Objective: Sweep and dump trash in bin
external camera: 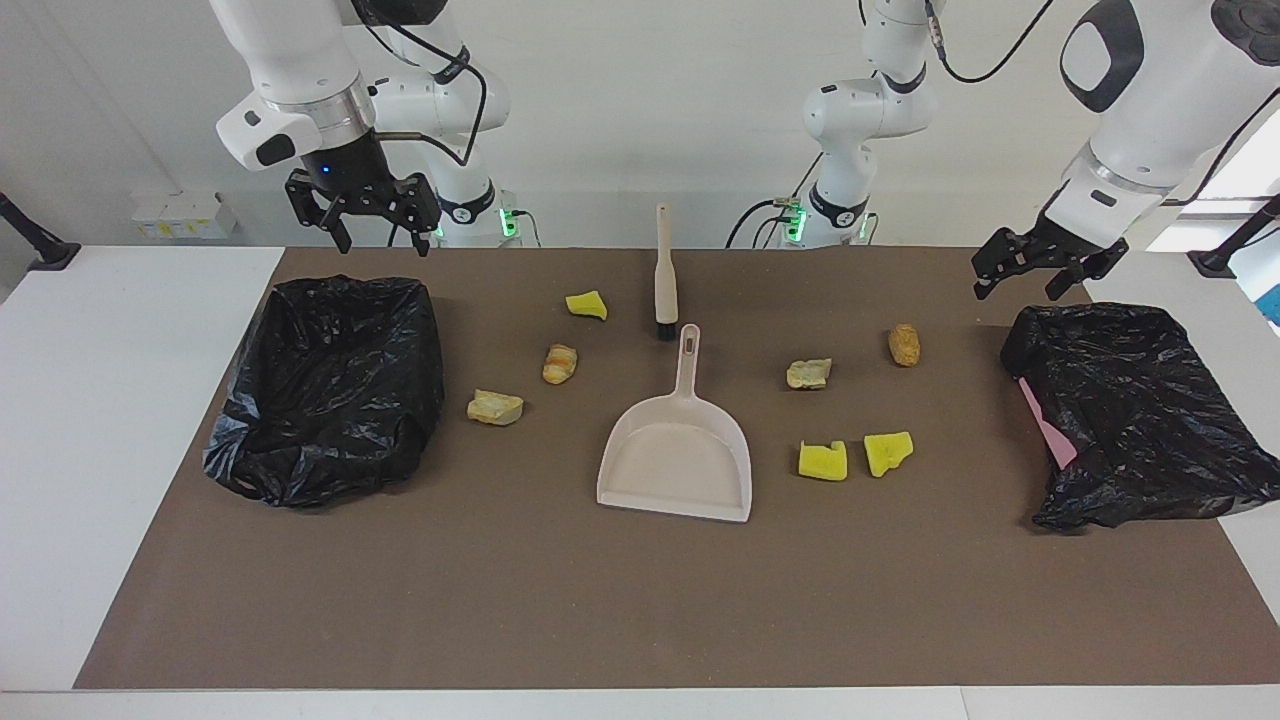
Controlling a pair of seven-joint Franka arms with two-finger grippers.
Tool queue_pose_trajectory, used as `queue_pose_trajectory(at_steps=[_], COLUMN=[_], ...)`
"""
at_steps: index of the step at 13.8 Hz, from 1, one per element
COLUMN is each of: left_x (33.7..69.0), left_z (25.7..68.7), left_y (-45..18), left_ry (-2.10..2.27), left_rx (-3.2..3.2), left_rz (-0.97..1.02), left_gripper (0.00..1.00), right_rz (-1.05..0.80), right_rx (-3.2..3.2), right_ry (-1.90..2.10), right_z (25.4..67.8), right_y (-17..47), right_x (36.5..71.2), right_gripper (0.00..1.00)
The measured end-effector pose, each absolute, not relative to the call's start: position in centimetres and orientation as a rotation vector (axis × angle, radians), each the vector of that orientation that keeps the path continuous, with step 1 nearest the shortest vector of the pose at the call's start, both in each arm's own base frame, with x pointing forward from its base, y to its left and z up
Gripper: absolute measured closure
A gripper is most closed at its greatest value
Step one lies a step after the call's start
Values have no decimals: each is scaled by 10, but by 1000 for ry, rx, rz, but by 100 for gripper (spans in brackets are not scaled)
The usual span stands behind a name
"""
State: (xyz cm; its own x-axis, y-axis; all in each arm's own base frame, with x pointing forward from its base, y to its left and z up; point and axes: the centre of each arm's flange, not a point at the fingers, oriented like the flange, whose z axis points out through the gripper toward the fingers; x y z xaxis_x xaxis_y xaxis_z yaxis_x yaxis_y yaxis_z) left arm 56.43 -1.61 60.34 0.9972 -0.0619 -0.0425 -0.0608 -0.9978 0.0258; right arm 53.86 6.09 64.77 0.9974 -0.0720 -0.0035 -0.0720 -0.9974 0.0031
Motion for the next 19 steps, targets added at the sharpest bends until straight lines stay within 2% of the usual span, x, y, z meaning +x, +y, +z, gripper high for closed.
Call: queue_pose_trajectory(at_steps=[7,11,16,19], left_x=[565,564,545,522], left_z=[602,587,557,526], left_y=[-19,-34,-101,-157], left_ry=[-108,-146,-295,-426], left_rx=[3114,3104,3041,3014], left_rz=[-61,-61,-85,-123], left_gripper=[0,0,0,0], right_rz=[-3,-2,2,19], right_rx=[3137,3135,3137,3141], right_ry=[-117,-156,-136,-98], right_z=[649,649,649,647], right_y=[60,46,52,68], right_x=[538,539,539,540], right_gripper=[0,0,0,0])
